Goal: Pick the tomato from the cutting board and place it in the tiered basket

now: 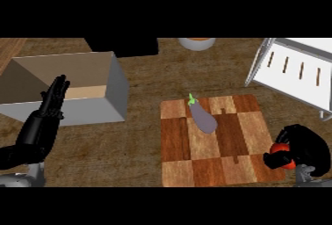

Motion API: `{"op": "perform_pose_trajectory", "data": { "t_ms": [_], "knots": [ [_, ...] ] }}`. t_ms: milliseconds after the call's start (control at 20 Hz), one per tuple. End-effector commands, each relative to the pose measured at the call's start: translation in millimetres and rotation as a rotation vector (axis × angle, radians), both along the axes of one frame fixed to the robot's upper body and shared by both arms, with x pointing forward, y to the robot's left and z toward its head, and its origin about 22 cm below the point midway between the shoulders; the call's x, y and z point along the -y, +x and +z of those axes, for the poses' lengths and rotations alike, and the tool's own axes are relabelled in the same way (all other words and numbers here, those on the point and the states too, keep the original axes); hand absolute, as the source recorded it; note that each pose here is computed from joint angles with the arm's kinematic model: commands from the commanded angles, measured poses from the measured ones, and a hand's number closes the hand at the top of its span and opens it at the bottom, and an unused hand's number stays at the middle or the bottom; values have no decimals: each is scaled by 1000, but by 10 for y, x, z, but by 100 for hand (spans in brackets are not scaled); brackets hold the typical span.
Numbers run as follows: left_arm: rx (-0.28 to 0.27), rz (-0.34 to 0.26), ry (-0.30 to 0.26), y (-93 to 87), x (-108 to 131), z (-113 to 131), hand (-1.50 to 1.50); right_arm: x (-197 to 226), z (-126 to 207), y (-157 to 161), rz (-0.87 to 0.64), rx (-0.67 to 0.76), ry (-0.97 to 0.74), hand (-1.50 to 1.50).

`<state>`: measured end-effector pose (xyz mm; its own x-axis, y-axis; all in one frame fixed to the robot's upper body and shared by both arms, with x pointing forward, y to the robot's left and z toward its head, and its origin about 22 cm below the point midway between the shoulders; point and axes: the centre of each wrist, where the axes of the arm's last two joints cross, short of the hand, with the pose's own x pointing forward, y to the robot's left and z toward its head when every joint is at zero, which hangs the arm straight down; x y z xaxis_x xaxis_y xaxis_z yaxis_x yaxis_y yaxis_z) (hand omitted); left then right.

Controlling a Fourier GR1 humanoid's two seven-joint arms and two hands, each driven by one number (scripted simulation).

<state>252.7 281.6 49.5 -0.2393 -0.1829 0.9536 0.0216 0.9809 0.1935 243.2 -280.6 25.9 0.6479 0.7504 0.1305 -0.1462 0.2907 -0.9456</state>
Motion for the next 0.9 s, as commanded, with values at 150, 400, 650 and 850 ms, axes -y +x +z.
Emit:
{"op": "perform_pose_trajectory", "data": {
  "t_ms": [150, 400, 650, 850],
  "knots": [
    [-214, 4, -77, -248, 49, -416, 0, 1379, 545, -203, -4, 108, -118, 150],
    [-223, 17, -79, -298, -1, -431, 0, 1690, 938, -174, 38, 451, 151, 150],
    [-250, -27, -66, -304, 88, -470, 0, 2137, 1416, -286, 132, 633, 160, 150],
    [-244, -59, -74, -170, 132, -431, 0, 2417, 1827, -368, 174, 681, 202, 150]
  ]
}}
